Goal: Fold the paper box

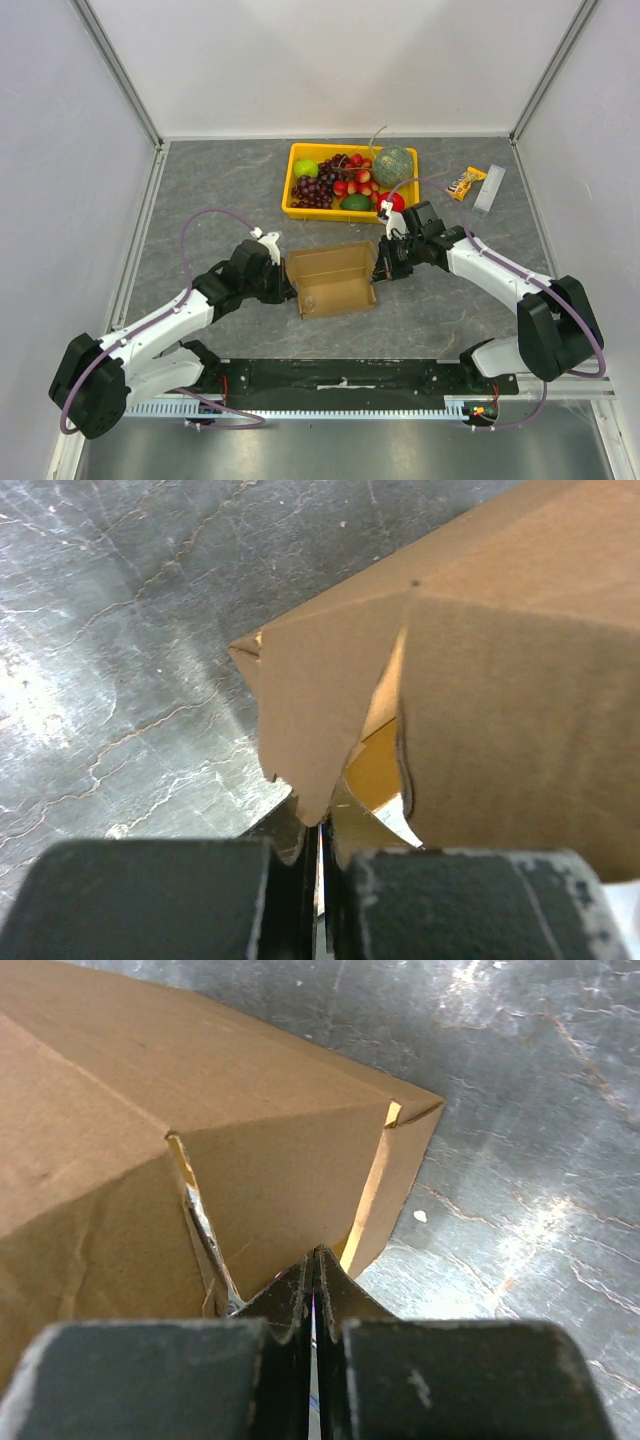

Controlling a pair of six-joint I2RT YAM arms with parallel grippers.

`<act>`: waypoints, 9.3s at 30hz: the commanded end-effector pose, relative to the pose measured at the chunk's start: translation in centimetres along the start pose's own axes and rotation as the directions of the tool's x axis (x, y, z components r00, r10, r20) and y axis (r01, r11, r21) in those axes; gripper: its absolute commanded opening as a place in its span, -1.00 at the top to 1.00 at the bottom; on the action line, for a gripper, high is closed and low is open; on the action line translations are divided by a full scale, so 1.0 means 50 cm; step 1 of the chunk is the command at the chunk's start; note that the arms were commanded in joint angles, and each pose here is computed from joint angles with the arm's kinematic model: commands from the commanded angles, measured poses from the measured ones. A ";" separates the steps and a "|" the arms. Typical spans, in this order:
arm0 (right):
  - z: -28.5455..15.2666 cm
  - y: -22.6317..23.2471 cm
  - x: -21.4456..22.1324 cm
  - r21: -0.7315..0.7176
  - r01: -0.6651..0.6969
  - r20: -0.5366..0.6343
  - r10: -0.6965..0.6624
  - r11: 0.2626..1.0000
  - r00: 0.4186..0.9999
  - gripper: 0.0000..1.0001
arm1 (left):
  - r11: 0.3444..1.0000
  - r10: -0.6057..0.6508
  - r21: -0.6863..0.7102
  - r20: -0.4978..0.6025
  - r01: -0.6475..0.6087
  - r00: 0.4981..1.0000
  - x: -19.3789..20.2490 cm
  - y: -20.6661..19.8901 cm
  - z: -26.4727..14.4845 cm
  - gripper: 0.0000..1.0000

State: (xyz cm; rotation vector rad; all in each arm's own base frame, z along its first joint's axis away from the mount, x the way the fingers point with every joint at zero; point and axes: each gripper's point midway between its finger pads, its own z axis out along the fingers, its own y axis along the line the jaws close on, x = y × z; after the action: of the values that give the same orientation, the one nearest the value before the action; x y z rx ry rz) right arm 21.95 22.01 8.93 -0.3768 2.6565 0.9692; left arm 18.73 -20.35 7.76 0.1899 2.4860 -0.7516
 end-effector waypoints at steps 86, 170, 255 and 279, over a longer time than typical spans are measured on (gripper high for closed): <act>-0.019 -0.003 -0.016 0.228 0.109 -0.134 -0.080 0.967 0.988 0.64 | 0.995 -0.080 -0.068 -0.055 0.076 0.995 -0.076 -0.002 -0.059 0.81; -0.033 0.061 0.082 0.006 0.017 -0.200 -0.016 1.000 0.980 0.67 | 0.972 -0.123 0.181 -0.168 0.153 0.978 0.015 -0.066 -0.064 0.96; 0.047 0.177 0.115 -0.011 0.413 -0.025 -0.413 0.911 0.910 0.82 | 0.967 -0.250 0.022 -0.076 0.252 0.965 0.062 0.010 -0.051 0.96; 0.029 0.201 0.106 0.026 0.451 0.032 -0.452 0.892 0.892 0.80 | 0.967 -0.253 0.007 -0.072 0.254 0.965 0.064 0.017 -0.049 0.95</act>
State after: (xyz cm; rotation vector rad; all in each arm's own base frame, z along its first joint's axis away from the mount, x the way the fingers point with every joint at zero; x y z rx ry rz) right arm 13.77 28.83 8.92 -0.9349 2.4705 0.7132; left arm 14.61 -18.20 7.12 -0.0702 2.6261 -0.8791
